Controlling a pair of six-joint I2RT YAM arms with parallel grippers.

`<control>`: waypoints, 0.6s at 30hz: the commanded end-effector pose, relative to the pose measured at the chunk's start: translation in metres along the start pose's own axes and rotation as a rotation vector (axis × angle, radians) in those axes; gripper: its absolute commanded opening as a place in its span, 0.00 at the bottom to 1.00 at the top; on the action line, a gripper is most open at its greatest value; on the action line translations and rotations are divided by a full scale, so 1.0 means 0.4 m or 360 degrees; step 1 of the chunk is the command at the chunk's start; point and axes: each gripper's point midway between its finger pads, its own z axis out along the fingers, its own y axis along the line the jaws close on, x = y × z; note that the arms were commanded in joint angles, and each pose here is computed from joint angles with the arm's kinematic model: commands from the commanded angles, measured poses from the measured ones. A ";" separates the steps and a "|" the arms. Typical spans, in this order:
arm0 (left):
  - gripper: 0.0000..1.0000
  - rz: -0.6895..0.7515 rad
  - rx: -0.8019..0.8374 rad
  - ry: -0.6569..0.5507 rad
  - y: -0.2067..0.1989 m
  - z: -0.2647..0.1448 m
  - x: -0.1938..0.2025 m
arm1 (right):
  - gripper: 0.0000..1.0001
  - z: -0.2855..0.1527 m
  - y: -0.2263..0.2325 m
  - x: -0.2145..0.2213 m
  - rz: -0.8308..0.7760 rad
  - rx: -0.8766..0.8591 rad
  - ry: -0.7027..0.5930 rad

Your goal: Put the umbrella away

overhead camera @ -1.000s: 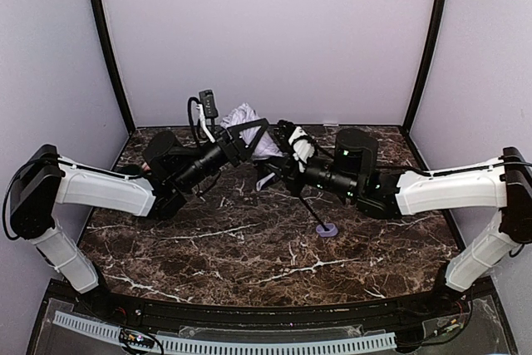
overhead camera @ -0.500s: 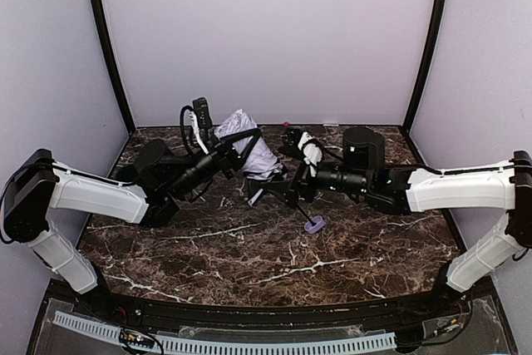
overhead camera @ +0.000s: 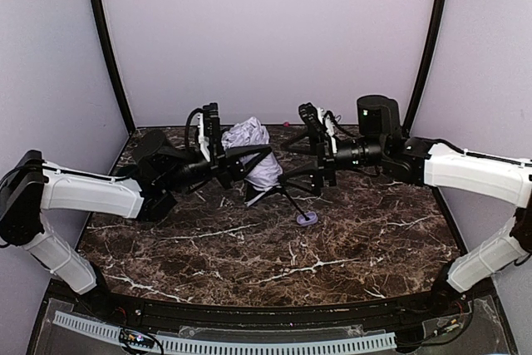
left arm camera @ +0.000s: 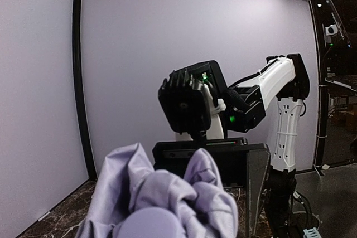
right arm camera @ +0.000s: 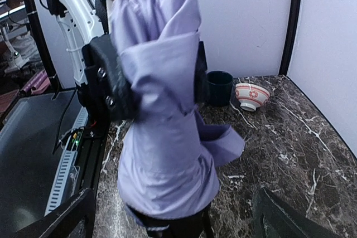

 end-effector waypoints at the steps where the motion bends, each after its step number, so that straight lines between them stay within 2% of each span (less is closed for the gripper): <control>1: 0.08 -0.0051 0.0109 0.0314 -0.023 0.002 0.072 | 0.98 0.033 0.002 -0.088 0.0052 -0.0082 -0.0159; 4: 0.05 -0.0081 0.0102 0.0365 -0.017 0.013 0.063 | 0.98 0.063 0.006 -0.103 0.0019 -0.0095 -0.0174; 7: 0.00 -0.0138 0.0093 0.0394 -0.003 0.043 0.039 | 0.93 0.091 -0.012 -0.081 0.0020 -0.0041 -0.0126; 12: 0.00 -0.0209 0.0192 0.0444 -0.012 0.081 0.021 | 0.74 0.087 -0.035 -0.134 -0.0012 0.0044 -0.0212; 15: 0.00 -0.0149 0.0232 0.0472 -0.022 0.101 -0.007 | 0.60 0.073 -0.026 -0.180 -0.0077 0.0059 -0.0263; 18: 0.00 -0.0038 0.0285 0.0475 -0.046 0.116 -0.044 | 0.51 0.061 -0.014 -0.222 -0.0123 0.0049 -0.0304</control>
